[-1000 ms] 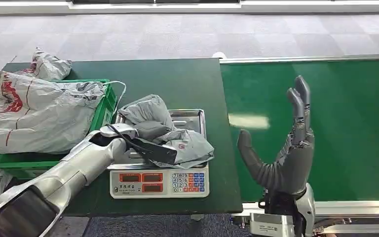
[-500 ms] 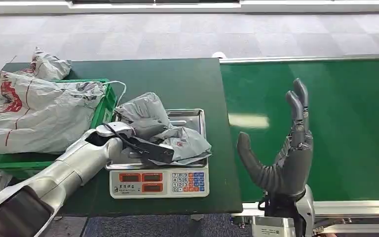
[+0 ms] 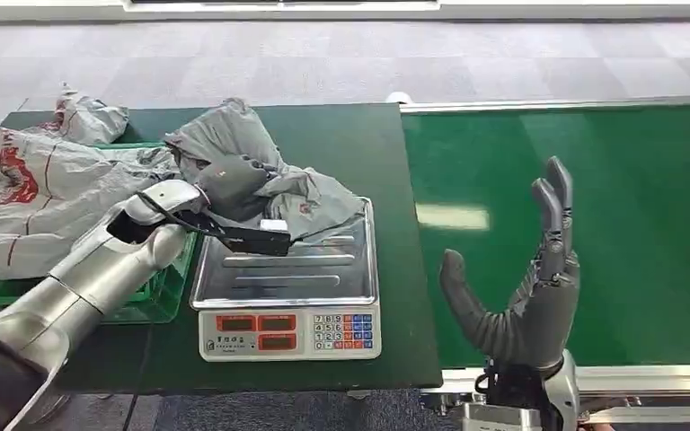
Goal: Moved the parcel from conveyor to table for the left to box.
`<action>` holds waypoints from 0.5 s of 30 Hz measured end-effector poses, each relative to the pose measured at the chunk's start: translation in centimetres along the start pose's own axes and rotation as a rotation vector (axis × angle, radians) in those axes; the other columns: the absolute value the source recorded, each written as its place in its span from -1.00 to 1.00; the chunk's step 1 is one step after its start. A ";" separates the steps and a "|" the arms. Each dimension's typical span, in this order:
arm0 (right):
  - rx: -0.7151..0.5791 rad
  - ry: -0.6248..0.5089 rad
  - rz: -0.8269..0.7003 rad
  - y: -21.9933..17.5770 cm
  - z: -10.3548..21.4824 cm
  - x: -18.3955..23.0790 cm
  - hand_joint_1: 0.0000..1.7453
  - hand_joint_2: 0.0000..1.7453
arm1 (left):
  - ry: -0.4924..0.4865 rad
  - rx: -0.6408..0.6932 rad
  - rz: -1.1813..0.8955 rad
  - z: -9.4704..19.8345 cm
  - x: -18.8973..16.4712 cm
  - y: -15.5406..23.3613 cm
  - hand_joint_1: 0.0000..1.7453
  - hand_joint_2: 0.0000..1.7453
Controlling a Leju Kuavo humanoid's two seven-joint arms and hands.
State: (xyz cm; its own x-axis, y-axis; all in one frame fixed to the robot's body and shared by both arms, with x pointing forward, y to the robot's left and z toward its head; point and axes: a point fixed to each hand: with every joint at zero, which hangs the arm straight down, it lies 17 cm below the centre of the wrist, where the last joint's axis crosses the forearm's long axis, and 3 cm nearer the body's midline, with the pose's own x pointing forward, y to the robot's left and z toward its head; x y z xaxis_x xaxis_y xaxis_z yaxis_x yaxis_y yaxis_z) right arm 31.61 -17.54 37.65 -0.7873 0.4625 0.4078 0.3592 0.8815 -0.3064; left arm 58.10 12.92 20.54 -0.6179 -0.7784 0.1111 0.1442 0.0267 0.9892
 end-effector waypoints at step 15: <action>0.003 0.004 0.007 -0.4 0.6 -0.2 -1.00 1.00 | 0.105 0.296 -0.145 2.1 -4.5 11.0 1.00 1.00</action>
State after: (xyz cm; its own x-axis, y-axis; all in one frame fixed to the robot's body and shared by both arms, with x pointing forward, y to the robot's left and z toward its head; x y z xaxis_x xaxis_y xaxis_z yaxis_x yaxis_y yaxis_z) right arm 31.32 -17.98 37.19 -0.7828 0.4687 0.4093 0.3629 0.8782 -0.3116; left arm 60.79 18.02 31.15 -0.5301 -0.8475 -0.0282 -0.1792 0.0794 0.9806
